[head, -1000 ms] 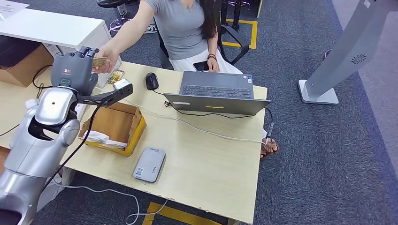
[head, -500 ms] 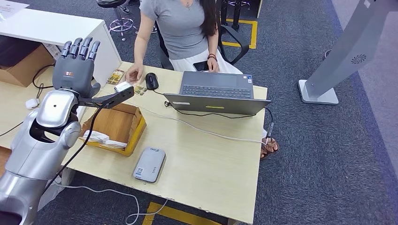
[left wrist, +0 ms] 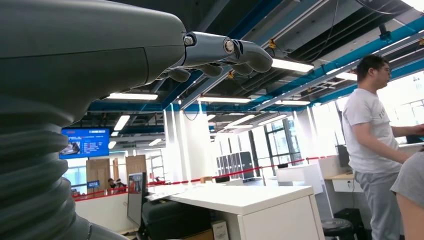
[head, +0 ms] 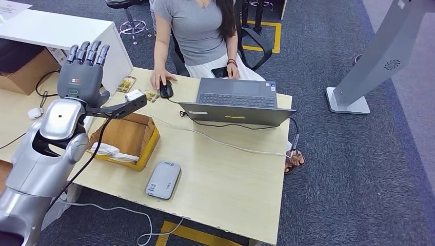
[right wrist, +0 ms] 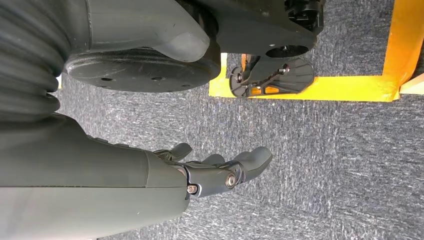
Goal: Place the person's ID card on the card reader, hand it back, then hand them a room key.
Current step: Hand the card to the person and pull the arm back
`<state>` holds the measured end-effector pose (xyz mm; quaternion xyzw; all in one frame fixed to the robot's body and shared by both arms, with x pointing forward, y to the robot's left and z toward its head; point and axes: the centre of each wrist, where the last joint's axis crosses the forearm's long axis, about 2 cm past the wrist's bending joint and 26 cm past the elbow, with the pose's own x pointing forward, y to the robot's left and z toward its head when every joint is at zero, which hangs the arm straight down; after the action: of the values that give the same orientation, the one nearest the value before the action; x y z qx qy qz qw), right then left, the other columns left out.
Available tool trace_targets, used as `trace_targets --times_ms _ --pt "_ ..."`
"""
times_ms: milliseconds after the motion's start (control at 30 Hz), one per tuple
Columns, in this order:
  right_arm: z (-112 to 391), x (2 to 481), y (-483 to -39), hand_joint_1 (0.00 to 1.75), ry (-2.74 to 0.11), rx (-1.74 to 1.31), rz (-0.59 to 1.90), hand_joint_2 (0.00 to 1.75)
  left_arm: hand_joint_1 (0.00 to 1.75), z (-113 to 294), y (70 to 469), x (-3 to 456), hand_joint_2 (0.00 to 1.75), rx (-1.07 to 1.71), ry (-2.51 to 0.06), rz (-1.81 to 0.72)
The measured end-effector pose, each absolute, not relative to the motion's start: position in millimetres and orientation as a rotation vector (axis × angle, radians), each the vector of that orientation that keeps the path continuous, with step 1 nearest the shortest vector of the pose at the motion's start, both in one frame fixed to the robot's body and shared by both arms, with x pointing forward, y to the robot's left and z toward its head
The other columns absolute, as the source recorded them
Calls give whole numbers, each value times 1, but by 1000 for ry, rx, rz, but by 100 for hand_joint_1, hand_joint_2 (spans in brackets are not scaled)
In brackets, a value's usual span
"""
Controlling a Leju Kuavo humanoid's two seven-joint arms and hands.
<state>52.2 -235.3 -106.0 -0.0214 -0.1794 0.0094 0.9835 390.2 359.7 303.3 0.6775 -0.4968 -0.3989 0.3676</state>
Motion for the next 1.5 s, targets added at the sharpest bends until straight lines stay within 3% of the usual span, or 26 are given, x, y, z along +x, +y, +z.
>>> trace_targets --times_ms 467,633,767,1500 --pt "-106 52 -236 0 -363 -55 11 175 0 289 343 371 175 1652 -1393 -1059" --pt "-107 46 -238 0 -371 -80 -8 175 0 230 336 302 175 1470 -1580 -1081" --pt "-107 45 -240 0 -376 -91 -11 175 0 214 332 274 175 1420 -1591 -1104" --pt "-106 44 -246 0 -382 -103 -35 175 0 209 329 256 175 1385 -1547 -1127"
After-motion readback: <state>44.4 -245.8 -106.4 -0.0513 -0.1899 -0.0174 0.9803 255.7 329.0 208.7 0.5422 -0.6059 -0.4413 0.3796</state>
